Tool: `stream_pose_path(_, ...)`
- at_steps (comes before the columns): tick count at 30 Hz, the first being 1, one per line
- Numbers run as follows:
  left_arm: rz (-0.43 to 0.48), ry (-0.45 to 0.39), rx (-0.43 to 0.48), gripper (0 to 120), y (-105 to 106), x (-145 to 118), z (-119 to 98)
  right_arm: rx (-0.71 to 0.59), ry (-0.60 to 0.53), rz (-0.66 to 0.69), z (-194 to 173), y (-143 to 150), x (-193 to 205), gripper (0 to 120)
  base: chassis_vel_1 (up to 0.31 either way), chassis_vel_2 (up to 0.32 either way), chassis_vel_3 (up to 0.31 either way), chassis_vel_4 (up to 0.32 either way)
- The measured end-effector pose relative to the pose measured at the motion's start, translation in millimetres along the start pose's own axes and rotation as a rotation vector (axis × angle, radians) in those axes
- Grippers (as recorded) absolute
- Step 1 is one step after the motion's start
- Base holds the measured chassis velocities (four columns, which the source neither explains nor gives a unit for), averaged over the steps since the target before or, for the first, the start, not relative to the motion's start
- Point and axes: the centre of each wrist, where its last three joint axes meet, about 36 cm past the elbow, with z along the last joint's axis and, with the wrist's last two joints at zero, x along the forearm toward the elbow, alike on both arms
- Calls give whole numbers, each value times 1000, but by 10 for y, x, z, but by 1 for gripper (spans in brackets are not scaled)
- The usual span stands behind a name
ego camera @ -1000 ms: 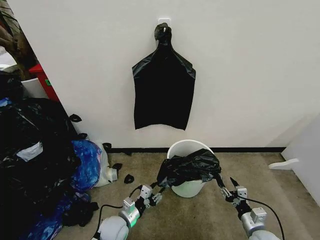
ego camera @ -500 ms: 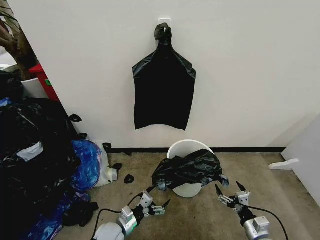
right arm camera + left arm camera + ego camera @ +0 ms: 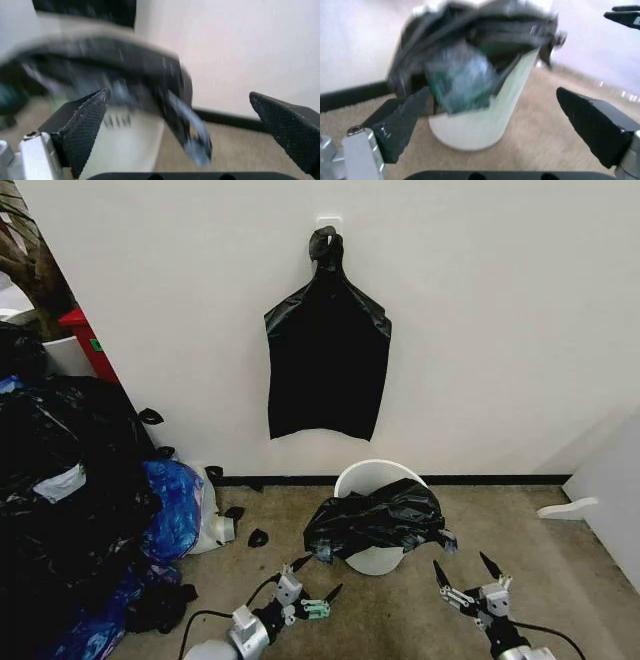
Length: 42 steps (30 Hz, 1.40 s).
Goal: Place the garbage bag over the trash bin.
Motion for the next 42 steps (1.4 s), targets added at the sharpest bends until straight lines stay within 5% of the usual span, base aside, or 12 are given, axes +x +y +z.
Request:
stream_pose_path(9,-130,-171,87,100,-269,120,-641,-88,-25,18,-930,-71,-426,100,0,0,0,0)
stream_pose_path(12,-294,-200,180,100,-382,13,-982,-167,37,20,-1339,-245,-780,100,0,0,0,0)
stream_pose_path(18,-407,-214,260,100,-443,-143,-1470,-180,100,29,-1627,-665,-1093,100,0,0,0,0)
stream_pose_path(31,-461,-181,306,100,-425,95,-1526,-217,383,-252,-1998,-1526,-2360,100,0,0,0,0)
stream_pose_path(42,-432,-190,268,100,-350,98,-1631,-175,643,-418,-1927,-1181,-3684,100,0,0,0,0)
